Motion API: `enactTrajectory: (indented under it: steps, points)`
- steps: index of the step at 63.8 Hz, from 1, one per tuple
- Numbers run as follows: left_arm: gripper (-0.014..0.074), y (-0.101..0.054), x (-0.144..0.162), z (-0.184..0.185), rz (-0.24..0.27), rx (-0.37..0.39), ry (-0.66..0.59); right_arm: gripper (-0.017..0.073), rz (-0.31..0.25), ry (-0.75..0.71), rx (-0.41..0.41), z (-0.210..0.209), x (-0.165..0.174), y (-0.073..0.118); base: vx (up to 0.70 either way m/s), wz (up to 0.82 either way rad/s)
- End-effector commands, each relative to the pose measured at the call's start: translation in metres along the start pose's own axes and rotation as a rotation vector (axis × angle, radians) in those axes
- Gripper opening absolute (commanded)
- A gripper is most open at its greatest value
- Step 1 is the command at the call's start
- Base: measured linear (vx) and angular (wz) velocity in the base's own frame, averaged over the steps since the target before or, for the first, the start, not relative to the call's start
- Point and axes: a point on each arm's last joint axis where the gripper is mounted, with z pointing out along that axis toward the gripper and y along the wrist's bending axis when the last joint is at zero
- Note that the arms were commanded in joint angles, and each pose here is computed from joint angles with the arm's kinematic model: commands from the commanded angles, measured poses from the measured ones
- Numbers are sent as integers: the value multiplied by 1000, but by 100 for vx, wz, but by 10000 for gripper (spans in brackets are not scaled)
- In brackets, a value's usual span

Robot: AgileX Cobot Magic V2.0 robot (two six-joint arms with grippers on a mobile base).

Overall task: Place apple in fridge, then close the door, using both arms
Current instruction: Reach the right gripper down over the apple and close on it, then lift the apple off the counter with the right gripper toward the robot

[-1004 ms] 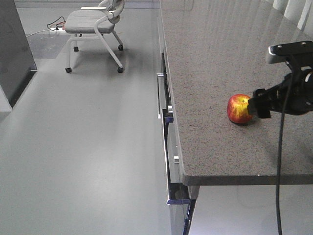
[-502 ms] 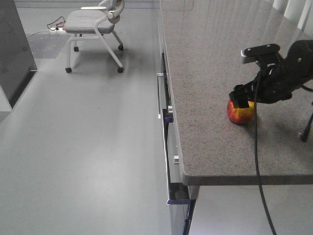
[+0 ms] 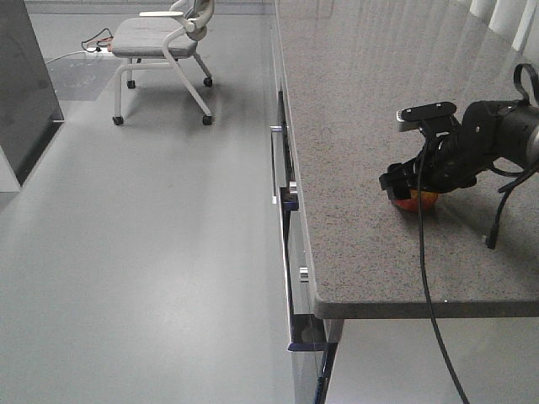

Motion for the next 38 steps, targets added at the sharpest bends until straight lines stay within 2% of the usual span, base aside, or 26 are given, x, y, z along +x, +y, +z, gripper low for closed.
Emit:
enactTrajectory:
  steps: [1, 13, 20, 29, 35, 38]
  points:
    - [-6, 0, 0, -1, -14, 4, -64, 516, -3, -138, 34, -31, -21, -7, 0, 0]
    - [-6, 0, 0, -1, -14, 4, -64, 393, 27, -139, 13, -37, -22, -5, 0, 0]
    - [-6, 0, 0, -1, -14, 4, -64, 387, 41, -166, 0, -58, -25, -4, 0, 0]
    - [-6, 0, 0, -1, -14, 4, -64, 387, 25, -219, -13, -87, -15, 1, 0, 0]
    - [-6, 0, 0, -1, -14, 4, -64, 387, 31, -270, -27, -106, 3, 12, 0, 0]
    - [-6, 0, 0, -1, -14, 4, -64, 387, 10, -283, -32, -115, 11, 20, 0, 0]
